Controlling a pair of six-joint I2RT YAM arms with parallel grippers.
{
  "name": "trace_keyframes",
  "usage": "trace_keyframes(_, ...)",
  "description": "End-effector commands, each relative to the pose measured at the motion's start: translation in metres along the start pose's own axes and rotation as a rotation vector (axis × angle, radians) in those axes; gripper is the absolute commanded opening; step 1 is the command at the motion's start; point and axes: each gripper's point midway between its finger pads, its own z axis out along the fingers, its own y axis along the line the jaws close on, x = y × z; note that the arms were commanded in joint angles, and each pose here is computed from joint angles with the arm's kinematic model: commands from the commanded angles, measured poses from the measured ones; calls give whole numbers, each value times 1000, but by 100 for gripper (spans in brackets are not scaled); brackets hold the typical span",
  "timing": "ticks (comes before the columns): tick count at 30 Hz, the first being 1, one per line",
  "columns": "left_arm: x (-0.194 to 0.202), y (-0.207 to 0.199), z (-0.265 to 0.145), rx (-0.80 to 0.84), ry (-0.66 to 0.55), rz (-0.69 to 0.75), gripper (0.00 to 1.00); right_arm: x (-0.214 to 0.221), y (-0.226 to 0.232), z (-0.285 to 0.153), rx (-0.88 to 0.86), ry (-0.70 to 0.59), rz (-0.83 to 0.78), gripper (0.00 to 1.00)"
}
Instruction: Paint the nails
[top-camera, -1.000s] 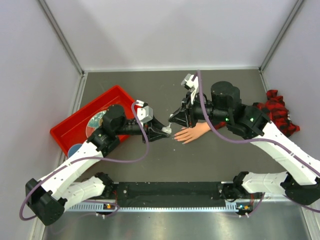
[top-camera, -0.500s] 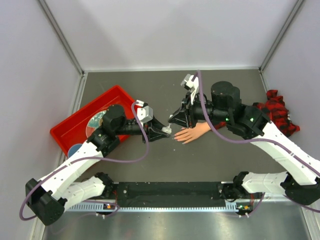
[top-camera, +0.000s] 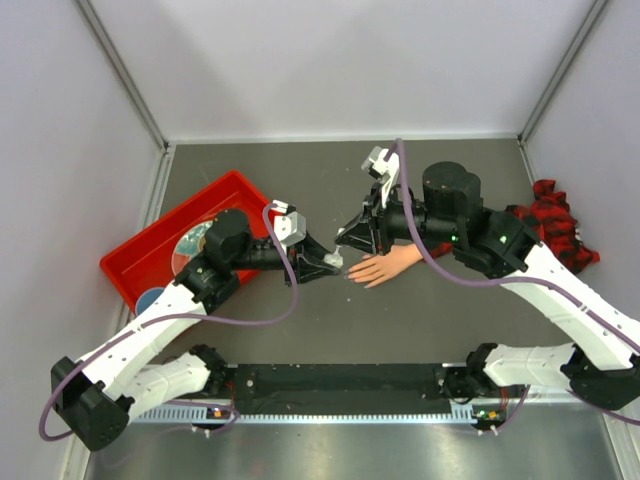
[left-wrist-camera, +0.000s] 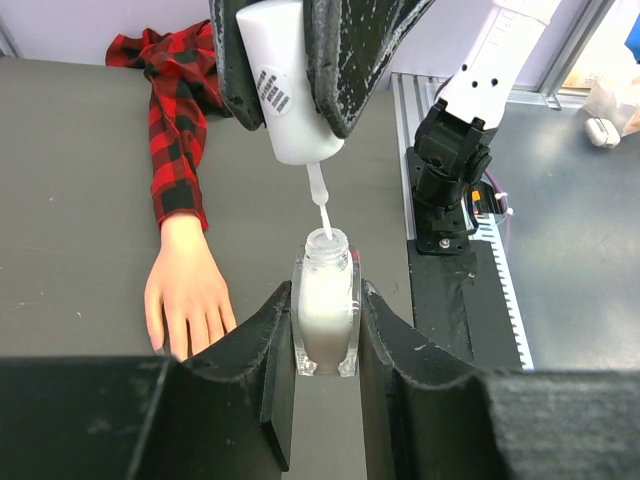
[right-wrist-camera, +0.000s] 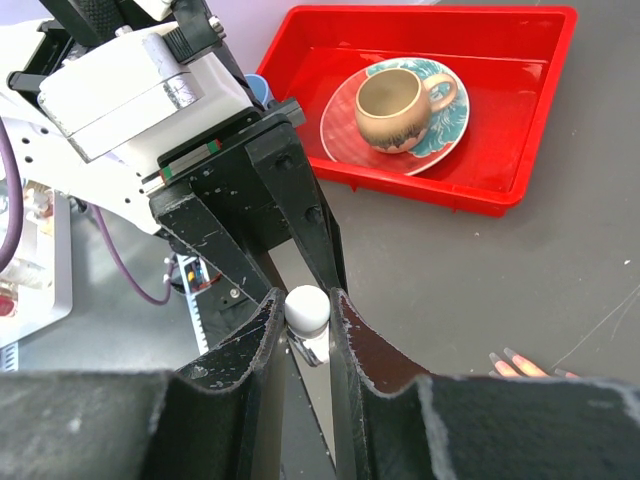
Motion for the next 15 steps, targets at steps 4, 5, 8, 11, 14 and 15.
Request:
trace_keyframes(4, -15, 1, 0, -2, -44, 54, 0, -3, 7, 2, -27, -18, -17, 0)
trace_keyframes(5, -15, 1, 0, -2, -43, 53, 0, -3, 6, 2, -27, -17, -16, 0)
trace_keyframes(8, -17, 0, 0, -1, -48, 59, 0, 0, 5, 3, -24, -8, -13, 0)
trace_keyframes(11, -16, 0, -1, -1, -48, 59, 0, 2, 3, 4, -15, -4, -14, 0)
trace_keyframes(14, -17, -1, -1, -1, -50, 62, 0, 1, 4, 3, -21, -9, -15, 0)
trace_keyframes(15, -16, 0, -1, -2, -48, 61, 0, 2, 4, 4, -22, -7, -14, 0)
